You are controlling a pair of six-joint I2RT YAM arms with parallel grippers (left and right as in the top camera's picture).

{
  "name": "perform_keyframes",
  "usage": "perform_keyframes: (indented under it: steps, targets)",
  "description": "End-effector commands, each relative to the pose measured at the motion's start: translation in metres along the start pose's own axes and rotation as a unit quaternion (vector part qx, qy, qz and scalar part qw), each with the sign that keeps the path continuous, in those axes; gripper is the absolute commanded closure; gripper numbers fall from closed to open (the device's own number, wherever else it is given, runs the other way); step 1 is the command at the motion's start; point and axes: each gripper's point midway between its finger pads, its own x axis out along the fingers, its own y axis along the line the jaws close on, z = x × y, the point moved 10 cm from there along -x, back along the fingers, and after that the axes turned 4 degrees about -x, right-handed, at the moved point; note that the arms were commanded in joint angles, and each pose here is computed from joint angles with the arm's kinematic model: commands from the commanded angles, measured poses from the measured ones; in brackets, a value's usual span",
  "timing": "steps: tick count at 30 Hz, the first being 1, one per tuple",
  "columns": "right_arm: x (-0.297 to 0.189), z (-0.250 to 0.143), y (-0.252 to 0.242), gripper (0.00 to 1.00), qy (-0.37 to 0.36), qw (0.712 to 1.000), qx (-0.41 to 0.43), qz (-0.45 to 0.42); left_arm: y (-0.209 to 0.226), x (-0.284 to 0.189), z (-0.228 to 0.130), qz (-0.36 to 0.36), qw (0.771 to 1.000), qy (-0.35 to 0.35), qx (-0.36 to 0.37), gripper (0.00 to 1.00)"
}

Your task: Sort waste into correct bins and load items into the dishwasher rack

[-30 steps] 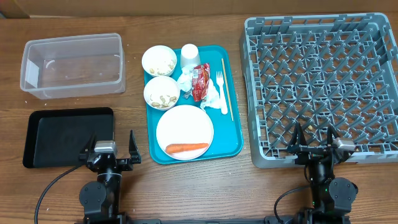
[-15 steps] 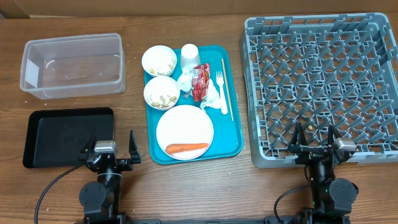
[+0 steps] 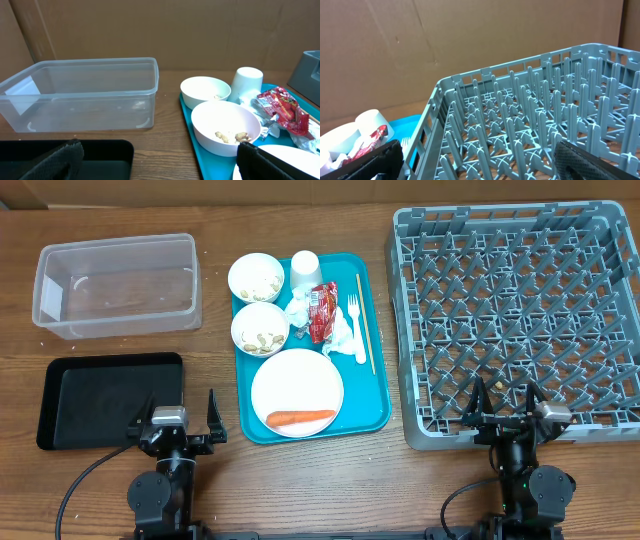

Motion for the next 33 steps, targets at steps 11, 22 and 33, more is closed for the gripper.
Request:
perform_keyframes:
  steps: [11, 22, 33]
  targets:
    - [0.000, -0.003, -0.001, 0.00, 0.001, 1.000, 0.002, 0.001, -0.008, -0.001, 0.004, -0.051, 0.991, -0.009, -0.127, 0.00]
    - [0.000, -0.003, -0.001, 0.00, 0.001, 1.000, 0.002, 0.001, -0.005, -0.001, 0.007, -0.036, 0.973, -0.019, -0.228, 0.00]
    - [0.000, -0.003, -0.001, 0.00, 0.001, 1.000, 0.002, 0.001, -0.026, -0.027, 0.071, -0.154, 0.969, -0.041, -0.188, 0.00]
